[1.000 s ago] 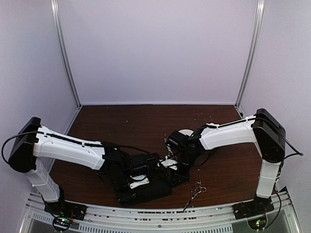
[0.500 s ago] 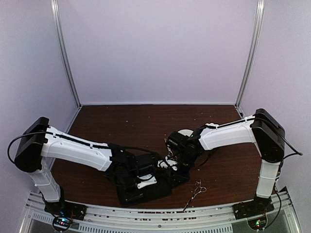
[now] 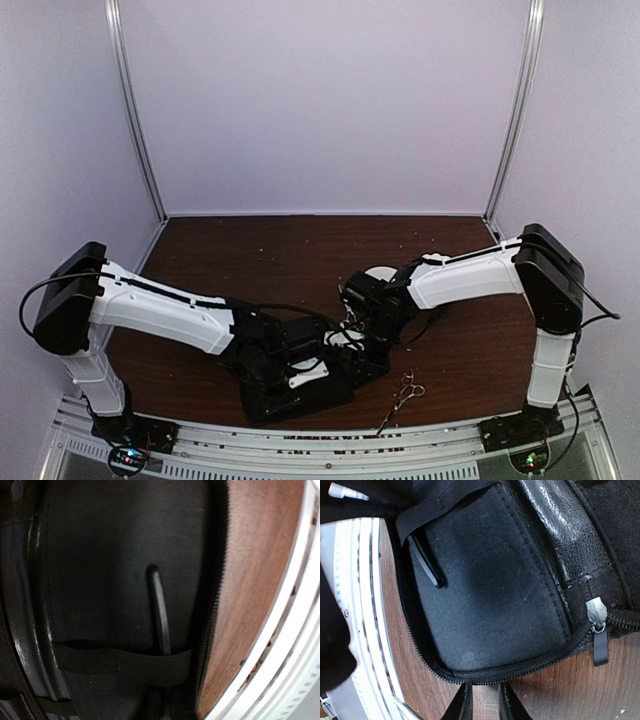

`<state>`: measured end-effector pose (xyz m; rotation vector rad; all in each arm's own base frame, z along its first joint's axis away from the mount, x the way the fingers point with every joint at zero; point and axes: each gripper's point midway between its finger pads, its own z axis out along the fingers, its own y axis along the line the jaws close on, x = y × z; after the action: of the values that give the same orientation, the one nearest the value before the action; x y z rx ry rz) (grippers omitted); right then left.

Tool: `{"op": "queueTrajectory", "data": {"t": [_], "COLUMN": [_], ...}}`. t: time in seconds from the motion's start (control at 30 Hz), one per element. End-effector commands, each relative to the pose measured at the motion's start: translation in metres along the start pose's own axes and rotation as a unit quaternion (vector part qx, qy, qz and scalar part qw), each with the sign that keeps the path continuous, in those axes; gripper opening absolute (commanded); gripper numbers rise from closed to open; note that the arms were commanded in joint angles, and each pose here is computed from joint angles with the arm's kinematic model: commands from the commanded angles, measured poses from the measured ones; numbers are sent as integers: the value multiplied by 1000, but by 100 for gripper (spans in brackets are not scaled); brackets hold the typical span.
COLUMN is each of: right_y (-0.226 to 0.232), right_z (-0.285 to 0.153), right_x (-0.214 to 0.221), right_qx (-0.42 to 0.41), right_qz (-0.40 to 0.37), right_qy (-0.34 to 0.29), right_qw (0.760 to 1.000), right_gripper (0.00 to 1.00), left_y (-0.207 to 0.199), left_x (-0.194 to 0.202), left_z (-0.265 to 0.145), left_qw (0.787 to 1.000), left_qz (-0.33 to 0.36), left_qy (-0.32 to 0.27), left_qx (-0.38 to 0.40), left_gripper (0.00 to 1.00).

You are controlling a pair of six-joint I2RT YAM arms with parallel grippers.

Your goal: Sort the hair-cutting tools

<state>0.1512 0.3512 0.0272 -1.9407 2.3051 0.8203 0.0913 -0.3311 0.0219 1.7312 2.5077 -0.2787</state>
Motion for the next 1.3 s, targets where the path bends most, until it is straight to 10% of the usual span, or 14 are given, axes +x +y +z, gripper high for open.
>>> {"op": "queueTrajectory", "data": {"t": [0.0,0.27,0.7,1.27], "right_y": [2,2,3,2], "right_z": [0,-1,-3,-3], "right_x": [-5,-6,-7,-6], "right_qx": [-6,-3,-3,-2], "right_qz": [-4,-8,-11,-10], "right_qy": [-1,-2,-5,-2], "right_qw": [1000,1000,1000,1000], "right_gripper": [21,20,20,20], "left_y": [6,5,1,4], "left_x": [16,22,59,52], "left_z": [-3,-49,-29,-6], "left_qw": [1000,998,994,995], "left_qz": [-7,-58,-106,-85], "left_qy": [20,-28,25,40], "left_qx": [-21,-25,-9,-13], "left_gripper": [28,39,1,0]}}
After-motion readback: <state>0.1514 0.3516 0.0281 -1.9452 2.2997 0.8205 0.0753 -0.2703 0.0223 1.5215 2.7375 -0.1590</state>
